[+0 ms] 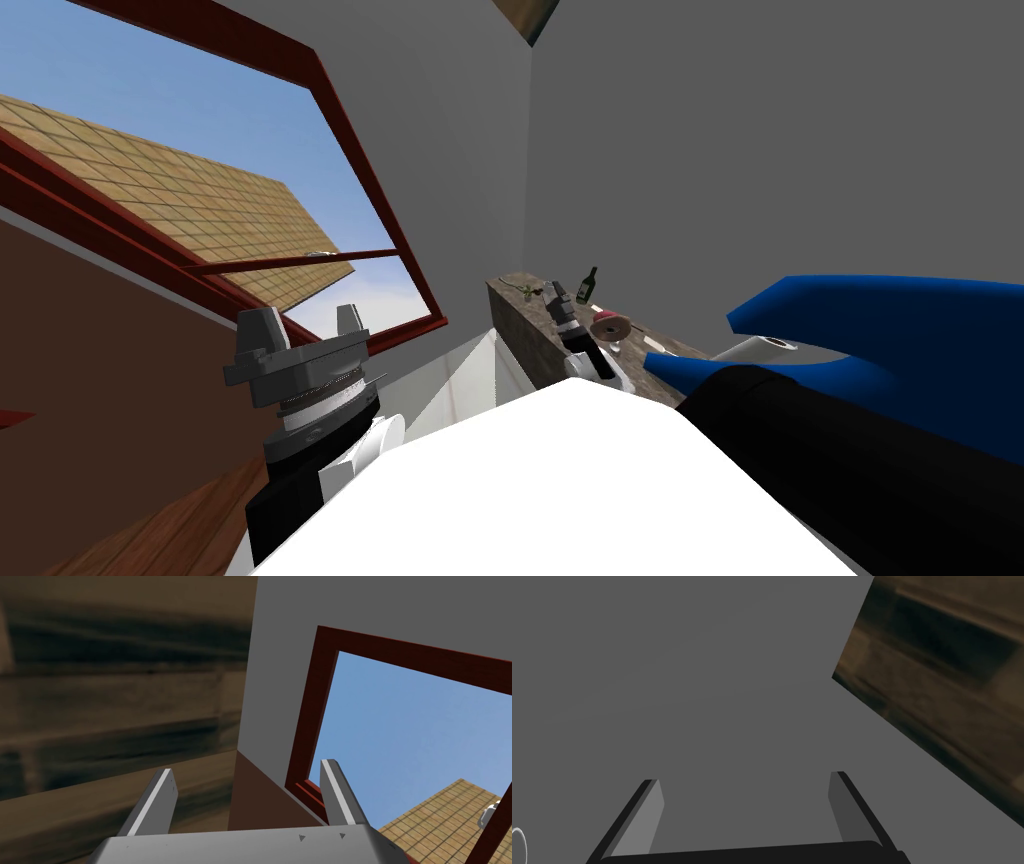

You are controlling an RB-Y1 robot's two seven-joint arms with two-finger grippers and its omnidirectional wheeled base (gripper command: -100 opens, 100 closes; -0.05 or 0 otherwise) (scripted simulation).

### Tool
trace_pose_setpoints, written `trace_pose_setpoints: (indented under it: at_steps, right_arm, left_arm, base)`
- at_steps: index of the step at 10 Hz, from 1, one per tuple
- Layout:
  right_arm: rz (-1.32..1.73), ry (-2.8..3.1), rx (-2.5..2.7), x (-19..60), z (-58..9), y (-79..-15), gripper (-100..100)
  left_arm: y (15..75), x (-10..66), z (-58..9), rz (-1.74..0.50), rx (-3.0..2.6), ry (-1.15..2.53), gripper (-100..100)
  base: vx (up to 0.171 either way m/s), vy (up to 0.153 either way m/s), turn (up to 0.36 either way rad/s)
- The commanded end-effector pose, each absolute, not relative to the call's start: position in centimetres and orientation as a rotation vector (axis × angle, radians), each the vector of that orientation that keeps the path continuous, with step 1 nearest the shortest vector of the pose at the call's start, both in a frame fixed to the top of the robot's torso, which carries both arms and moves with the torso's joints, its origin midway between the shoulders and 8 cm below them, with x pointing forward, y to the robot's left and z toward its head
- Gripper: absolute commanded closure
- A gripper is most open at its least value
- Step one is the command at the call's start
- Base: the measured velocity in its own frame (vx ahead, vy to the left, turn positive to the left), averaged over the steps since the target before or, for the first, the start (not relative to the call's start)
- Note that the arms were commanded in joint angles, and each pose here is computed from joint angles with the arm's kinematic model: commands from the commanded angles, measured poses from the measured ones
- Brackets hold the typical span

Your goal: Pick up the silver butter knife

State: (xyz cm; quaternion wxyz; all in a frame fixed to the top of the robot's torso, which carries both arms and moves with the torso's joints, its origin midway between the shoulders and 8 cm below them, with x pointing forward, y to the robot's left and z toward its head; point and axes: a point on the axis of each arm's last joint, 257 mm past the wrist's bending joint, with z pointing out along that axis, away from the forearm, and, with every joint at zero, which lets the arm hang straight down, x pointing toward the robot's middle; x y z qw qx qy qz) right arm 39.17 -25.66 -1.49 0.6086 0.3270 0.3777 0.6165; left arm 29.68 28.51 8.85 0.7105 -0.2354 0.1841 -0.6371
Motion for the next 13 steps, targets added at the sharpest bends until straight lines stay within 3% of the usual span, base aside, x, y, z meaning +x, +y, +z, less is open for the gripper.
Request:
trace_pose_setpoints:
  at_steps: [1,13]
  right_arm:
    - [1.401,0.909,0.765,39.7,-2.2,-25.9,-100]
    - [1.098,1.24,0.782,46.1,-7.5,-30.4,-100]
  left_arm:
    - [28.5,29.7,8.8,-1.413,-0.522,0.408,0]
    - [28.5,29.7,8.8,-1.414,-0.522,0.408,0]
  base:
    - [-0.024,0.068,-0.018]
    - [-0.022,0.071,-0.023]
